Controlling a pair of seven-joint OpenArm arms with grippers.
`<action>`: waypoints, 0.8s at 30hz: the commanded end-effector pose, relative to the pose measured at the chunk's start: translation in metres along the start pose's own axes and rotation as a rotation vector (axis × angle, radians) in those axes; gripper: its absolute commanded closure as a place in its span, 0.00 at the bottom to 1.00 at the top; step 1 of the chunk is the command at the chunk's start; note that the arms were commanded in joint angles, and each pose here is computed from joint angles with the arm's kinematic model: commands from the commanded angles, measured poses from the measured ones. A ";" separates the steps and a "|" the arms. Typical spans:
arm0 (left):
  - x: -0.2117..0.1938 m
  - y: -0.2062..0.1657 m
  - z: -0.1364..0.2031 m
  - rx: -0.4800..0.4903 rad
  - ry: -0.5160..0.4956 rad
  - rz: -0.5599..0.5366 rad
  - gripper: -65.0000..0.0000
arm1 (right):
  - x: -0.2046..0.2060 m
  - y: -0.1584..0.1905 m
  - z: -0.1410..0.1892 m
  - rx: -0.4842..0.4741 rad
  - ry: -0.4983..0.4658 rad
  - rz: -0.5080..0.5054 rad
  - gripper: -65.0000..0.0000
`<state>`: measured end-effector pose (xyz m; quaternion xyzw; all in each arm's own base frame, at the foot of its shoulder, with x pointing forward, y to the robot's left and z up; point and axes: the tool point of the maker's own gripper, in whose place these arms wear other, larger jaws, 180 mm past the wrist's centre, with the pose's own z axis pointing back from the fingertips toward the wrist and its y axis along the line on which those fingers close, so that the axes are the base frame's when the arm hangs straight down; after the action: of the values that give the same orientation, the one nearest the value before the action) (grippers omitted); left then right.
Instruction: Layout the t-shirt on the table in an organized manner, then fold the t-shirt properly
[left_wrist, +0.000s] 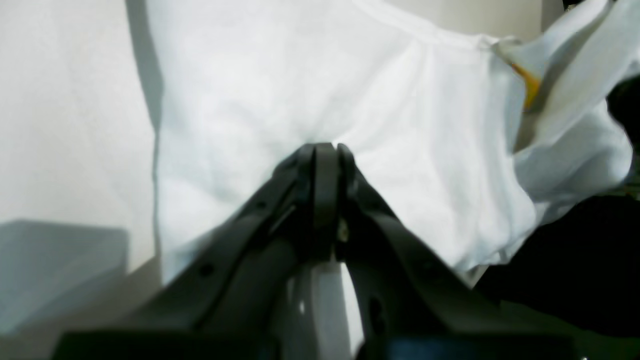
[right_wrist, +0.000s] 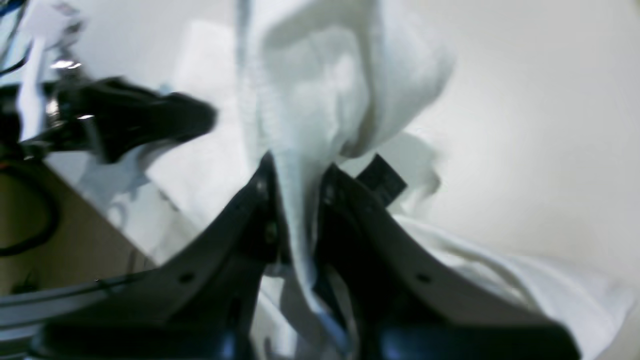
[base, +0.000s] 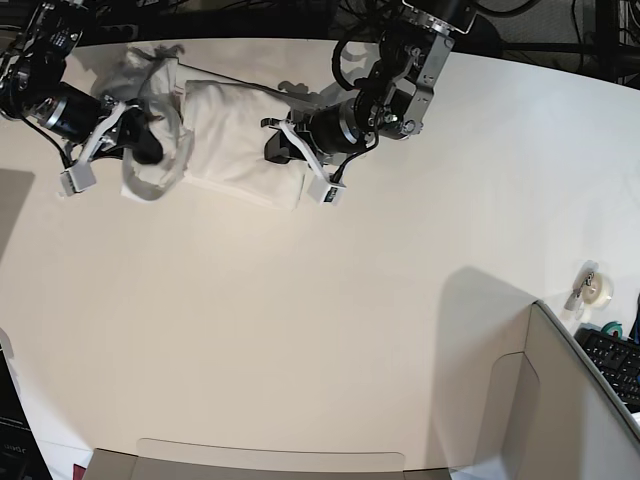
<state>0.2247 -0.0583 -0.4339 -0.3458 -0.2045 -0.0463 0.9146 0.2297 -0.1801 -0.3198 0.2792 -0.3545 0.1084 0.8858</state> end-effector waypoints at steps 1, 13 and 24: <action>-0.027 0.035 0.003 0.166 0.112 -0.007 1.00 | 0.012 0.010 -0.004 0.017 -0.027 0.043 1.00; 0.005 -0.019 0.039 0.070 0.062 -0.118 1.00 | 0.013 0.065 -0.049 0.048 0.013 0.142 1.00; -0.005 -0.022 0.068 0.078 0.075 -0.164 1.00 | 0.030 0.073 -0.044 0.041 -0.036 0.186 1.00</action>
<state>0.1874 -0.0258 -0.3858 -0.2773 -0.1859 -0.1251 0.9343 0.2434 -0.0985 -0.3072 0.2582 -0.3700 0.1881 0.8724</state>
